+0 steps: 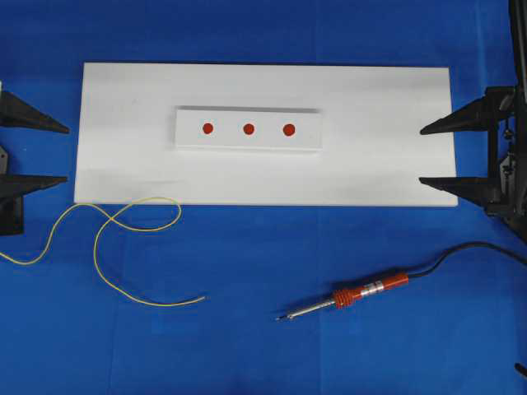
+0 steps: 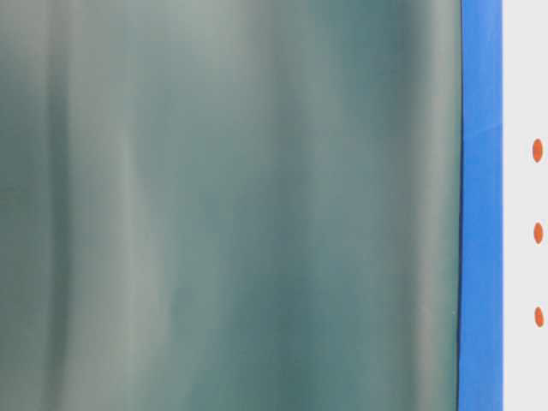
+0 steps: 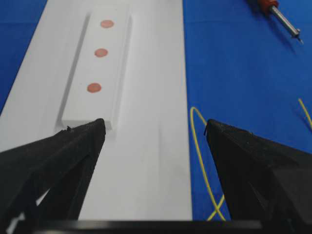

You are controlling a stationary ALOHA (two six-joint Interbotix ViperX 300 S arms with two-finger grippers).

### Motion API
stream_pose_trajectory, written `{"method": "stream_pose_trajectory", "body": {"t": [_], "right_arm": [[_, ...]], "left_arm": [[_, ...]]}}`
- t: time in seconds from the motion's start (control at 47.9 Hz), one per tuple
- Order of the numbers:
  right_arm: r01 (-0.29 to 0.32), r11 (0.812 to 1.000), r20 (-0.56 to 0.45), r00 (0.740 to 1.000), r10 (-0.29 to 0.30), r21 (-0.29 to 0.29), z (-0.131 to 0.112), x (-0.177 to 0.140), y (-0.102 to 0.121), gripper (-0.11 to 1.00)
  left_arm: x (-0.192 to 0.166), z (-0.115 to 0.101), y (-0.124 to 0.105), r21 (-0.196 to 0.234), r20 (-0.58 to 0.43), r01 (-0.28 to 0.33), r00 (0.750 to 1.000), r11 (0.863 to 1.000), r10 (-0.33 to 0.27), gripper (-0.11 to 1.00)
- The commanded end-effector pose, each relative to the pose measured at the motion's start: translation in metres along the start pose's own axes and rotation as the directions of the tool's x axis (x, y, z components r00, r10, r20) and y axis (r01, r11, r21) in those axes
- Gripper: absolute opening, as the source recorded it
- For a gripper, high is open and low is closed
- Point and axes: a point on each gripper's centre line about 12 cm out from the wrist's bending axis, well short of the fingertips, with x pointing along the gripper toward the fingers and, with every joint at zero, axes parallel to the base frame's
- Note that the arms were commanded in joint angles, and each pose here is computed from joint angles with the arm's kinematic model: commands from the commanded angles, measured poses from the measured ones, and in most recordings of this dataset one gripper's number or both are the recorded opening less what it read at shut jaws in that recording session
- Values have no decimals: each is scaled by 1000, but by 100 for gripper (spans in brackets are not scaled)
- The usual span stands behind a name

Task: Touch the tip of the soldering iron to the tip of the solder at the mark.

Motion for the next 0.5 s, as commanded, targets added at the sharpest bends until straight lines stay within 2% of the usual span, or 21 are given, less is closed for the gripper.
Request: {"method": "stream_pose_trajectory", "body": {"t": [0.0,0.48], "right_arm": [[-1,1000,9,1000,1,-2,4,1,0,80],[-1,1000,9,1000,1,-4,4,1,0,80]], "left_arm": [[0,4,1,1,9,-3,1000,1000,3,80],[1,3,1,1,6,-3,1000,1000,3,80]]}}
